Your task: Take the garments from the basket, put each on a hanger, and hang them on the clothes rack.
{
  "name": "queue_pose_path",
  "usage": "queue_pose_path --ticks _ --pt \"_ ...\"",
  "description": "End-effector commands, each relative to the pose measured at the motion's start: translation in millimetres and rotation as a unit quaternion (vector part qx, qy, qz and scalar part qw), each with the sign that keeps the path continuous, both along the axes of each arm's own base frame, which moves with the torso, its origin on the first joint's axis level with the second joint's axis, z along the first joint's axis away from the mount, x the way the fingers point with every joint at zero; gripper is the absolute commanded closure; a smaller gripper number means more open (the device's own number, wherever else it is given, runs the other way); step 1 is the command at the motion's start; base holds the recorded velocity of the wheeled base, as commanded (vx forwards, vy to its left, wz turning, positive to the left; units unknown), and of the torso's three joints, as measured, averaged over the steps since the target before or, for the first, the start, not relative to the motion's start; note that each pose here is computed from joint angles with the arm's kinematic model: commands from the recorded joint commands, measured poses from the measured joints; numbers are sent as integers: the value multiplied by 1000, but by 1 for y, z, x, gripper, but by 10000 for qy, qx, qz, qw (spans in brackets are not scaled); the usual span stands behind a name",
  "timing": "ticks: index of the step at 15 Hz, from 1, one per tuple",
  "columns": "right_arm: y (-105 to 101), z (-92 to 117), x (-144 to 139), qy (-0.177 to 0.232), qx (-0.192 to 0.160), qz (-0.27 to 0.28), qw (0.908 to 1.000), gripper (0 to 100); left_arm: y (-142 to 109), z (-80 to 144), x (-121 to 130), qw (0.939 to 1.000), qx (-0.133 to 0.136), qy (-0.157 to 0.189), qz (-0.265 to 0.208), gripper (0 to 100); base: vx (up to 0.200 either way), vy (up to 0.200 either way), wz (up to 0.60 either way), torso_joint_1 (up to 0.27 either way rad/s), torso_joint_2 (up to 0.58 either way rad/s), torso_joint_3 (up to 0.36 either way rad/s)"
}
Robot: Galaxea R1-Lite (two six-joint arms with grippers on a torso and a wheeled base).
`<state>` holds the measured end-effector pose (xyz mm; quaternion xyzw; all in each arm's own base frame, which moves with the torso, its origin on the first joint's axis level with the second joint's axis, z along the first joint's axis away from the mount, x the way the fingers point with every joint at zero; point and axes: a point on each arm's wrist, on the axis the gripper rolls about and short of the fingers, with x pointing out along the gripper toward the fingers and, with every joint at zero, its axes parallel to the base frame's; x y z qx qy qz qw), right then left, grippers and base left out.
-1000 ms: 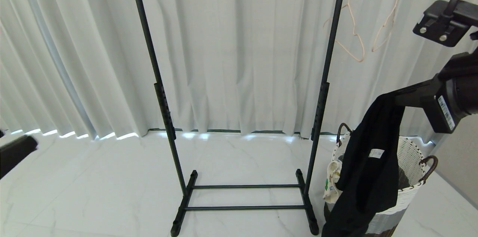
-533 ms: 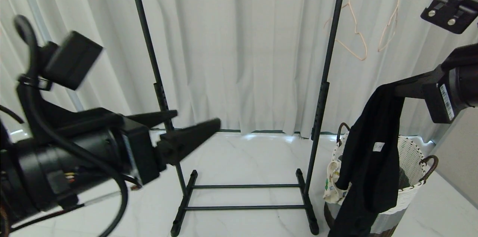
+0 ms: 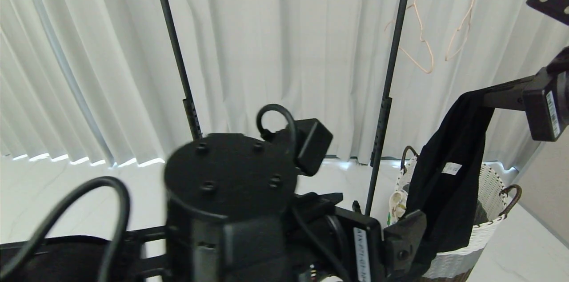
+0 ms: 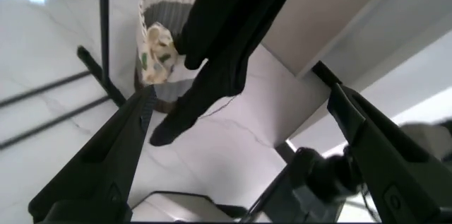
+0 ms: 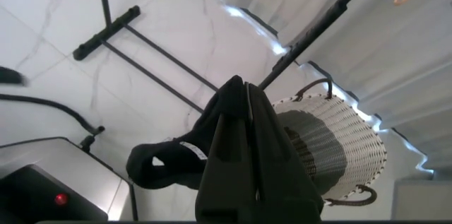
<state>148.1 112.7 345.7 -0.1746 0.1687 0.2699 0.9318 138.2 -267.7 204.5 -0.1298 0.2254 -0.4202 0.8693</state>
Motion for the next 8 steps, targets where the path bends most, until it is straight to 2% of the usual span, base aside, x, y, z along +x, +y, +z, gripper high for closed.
queue_pose_path --ticks 1,3,5,8 --pt "-6 0 -7 -35 23 7 10000 100 -61 -23 22 9997 -3 240 70 0 0 0 0 0 0 0" --pt "-7 0 -9 -47 32 7 10000 100 -82 -22 32 9998 -121 172 56 0 0 0 0 0 0 0" --pt "-9 2 -12 -89 66 14 9999 100 -99 -34 46 9998 -82 168 111 0 0 0 0 0 0 0" --pt "-9 3 -15 -107 80 60 9999 100 -108 -49 49 9997 59 219 70 0 0 0 0 0 0 0"
